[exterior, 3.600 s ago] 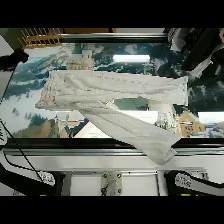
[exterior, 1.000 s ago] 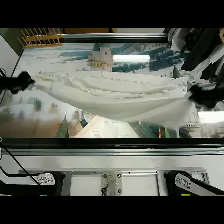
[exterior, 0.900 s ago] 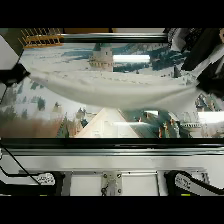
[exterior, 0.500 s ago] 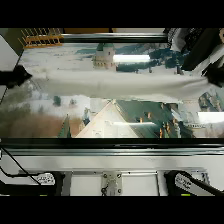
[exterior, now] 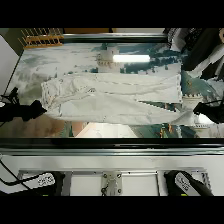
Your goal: Fold the clothes and pants, and hang the long-sleeved shirts on hangers.
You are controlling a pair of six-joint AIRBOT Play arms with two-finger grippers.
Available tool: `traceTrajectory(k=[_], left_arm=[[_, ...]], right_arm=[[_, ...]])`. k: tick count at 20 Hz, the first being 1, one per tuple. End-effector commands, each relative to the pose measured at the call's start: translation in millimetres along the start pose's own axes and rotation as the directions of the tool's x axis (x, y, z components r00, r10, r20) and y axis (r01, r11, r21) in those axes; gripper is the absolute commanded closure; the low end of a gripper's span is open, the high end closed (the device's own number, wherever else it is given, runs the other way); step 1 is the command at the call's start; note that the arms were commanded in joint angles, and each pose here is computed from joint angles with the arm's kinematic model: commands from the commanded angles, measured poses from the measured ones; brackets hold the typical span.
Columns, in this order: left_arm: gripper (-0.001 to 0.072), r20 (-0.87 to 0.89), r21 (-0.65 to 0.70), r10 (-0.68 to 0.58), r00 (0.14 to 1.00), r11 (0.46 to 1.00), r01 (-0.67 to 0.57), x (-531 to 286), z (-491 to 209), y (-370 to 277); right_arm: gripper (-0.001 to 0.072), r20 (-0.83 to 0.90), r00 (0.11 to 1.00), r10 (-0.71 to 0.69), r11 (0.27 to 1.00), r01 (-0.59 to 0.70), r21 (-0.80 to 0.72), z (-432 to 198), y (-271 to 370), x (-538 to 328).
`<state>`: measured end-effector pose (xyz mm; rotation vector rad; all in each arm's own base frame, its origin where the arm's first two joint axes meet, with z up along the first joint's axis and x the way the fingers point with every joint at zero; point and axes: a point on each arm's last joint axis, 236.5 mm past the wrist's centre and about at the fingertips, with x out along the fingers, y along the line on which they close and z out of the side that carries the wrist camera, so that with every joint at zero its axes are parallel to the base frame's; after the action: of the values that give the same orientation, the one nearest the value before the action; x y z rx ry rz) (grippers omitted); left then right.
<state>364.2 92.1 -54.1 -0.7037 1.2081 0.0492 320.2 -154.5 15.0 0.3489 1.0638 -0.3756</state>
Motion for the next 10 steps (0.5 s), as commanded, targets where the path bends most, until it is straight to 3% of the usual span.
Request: traceTrajectory(k=[1,6,10], left_arm=[[0.0680,0.007,0.011,0.033,0.999,0.999,-0.033,-8,-24,6],[0.0680,0.021,0.034,0.044,0.999,0.998,-0.044,2,-34,1],[0.0680,0.027,0.053,0.044,0.999,0.998,-0.045,5,-33,-4]], right_arm=[[-0.0005,-0.055,0.998,-0.019,0.981,0.030,0.192,-29,-17,-34],[-0.0002,-0.049,0.999,-0.001,0.922,0.020,0.388,-27,-4,-32],[0.0000,-0.098,0.995,0.033,0.927,0.006,0.376,-18,27,-1]])
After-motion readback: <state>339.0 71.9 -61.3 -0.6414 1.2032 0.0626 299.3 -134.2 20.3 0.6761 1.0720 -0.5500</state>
